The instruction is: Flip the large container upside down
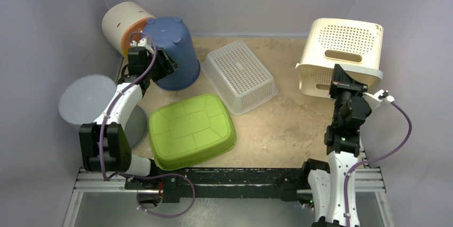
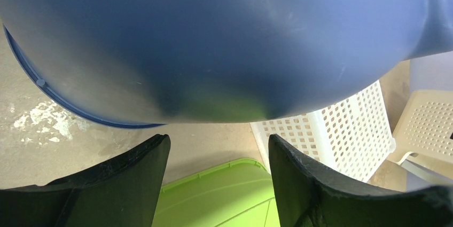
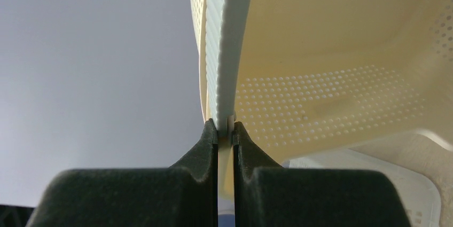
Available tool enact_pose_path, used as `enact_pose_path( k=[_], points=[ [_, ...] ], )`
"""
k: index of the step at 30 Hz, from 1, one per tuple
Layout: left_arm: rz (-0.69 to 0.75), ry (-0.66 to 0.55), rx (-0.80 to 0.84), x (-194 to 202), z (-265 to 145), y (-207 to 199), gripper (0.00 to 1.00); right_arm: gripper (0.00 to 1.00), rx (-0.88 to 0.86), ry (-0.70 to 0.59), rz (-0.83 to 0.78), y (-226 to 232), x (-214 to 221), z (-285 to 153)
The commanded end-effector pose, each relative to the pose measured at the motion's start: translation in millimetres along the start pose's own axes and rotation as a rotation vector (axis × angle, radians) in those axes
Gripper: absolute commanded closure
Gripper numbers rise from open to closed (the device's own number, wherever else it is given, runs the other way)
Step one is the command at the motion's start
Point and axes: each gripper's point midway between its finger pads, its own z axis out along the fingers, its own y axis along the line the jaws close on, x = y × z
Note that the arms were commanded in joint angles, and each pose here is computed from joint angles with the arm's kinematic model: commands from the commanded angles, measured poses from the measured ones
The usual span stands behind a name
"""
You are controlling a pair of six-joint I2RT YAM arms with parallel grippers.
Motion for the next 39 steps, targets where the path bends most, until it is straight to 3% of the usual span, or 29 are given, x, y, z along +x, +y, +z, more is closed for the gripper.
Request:
enact_pose_path(
  k=[1,13,16,20,28,32,39],
  points=[
    [0.038,-0.028,0.025,-9,1,-4,0.33,1.0,0.926,0.386,-0.164,-268,69,-117],
    [0.045,-0.013,0.03,-3,-2,-6,0.33,1.0,0.959,0.397,-0.167,-269,68,-123],
    [0.042,-0.021,0.031,-5,-4,-7,0.33,1.0,0.924,0.361,-0.203,-260,62,-99],
    [0.05,-0.046,0.019,-13,-8,-9,0.33,1.0,0.855,0.406,-0.209,-247,74,-59],
    [0.045,-0.082,-0.002,-26,-9,-10,0.33,1.0,0.341,0.386,-0.263,-148,84,51],
    [0.038,-0.086,-0.015,-27,-6,-7,0.33,1.0,0.009,0.37,-0.286,-77,88,80],
    [0.03,-0.095,-0.037,-30,-2,-3,0.33,1.0,-0.386,0.316,-0.374,22,85,117]
  ],
)
